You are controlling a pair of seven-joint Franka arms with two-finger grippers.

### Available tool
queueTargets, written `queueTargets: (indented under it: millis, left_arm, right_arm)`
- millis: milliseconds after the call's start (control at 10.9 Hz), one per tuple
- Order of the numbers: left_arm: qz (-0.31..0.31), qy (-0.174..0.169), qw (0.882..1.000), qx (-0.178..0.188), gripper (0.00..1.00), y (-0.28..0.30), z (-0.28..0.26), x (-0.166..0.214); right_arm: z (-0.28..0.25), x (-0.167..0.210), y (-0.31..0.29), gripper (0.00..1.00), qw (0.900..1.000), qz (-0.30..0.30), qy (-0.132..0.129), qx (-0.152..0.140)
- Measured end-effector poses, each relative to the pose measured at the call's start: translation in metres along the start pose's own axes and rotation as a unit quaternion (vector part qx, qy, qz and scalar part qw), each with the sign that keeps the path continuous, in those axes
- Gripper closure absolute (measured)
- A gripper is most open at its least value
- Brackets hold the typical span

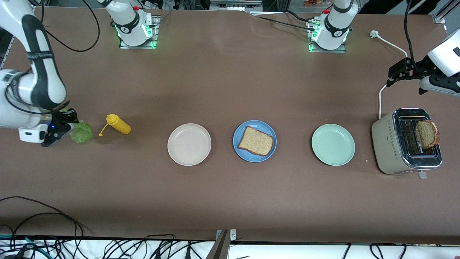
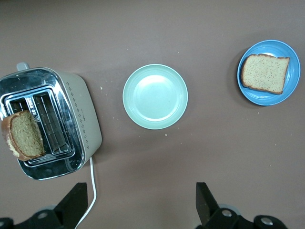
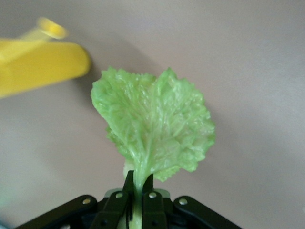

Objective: Make sandwich in blue plate with both arms
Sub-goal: 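Carry the lettuce leaf with the right gripper over the blue plate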

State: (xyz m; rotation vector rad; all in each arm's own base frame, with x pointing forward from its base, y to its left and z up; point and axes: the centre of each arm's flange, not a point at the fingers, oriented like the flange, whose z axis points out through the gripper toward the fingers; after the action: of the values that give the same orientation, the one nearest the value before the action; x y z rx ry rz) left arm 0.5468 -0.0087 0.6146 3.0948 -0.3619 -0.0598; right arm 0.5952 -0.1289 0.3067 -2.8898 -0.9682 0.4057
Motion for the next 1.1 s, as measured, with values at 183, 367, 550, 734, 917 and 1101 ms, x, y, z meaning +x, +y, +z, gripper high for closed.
queueTargets:
  millis: [183, 367, 550, 734, 917, 1101]
  left_arm:
    - [-0.009, 0.001, 1.0, 0.0, 0.0, -0.008, -0.004, -0.003]
    - [-0.033, 0.02, 0.999, 0.002, 0.0, -0.033, -0.022, -0.01]
    - [-0.044, 0.034, 0.998, 0.003, 0.0, -0.044, -0.037, -0.015]
    - [-0.056, 0.036, 0.998, 0.001, 0.0, -0.041, -0.039, -0.014]
    - [-0.059, 0.036, 0.998, 0.0, 0.0, -0.039, -0.04, -0.014]
    - [-0.059, 0.036, 0.998, 0.0, 0.0, -0.039, -0.04, -0.014]
  right_arm:
    - [-0.074, 0.017, -0.035, 0.91, 0.999, 0.038, -0.019, 0.019]
    - [-0.124, 0.05, -0.087, 0.91, 0.996, 0.082, -0.026, 0.023]
    - [-0.142, 0.093, -0.152, 0.91, 0.992, 0.125, -0.02, 0.019]
    - [-0.14, 0.137, -0.222, 0.91, 0.986, 0.164, -0.013, 0.019]
    - [-0.132, 0.181, -0.286, 0.91, 0.979, 0.202, 0.022, 0.018]
    - [-0.112, 0.228, -0.355, 0.91, 0.967, 0.244, 0.068, 0.028]
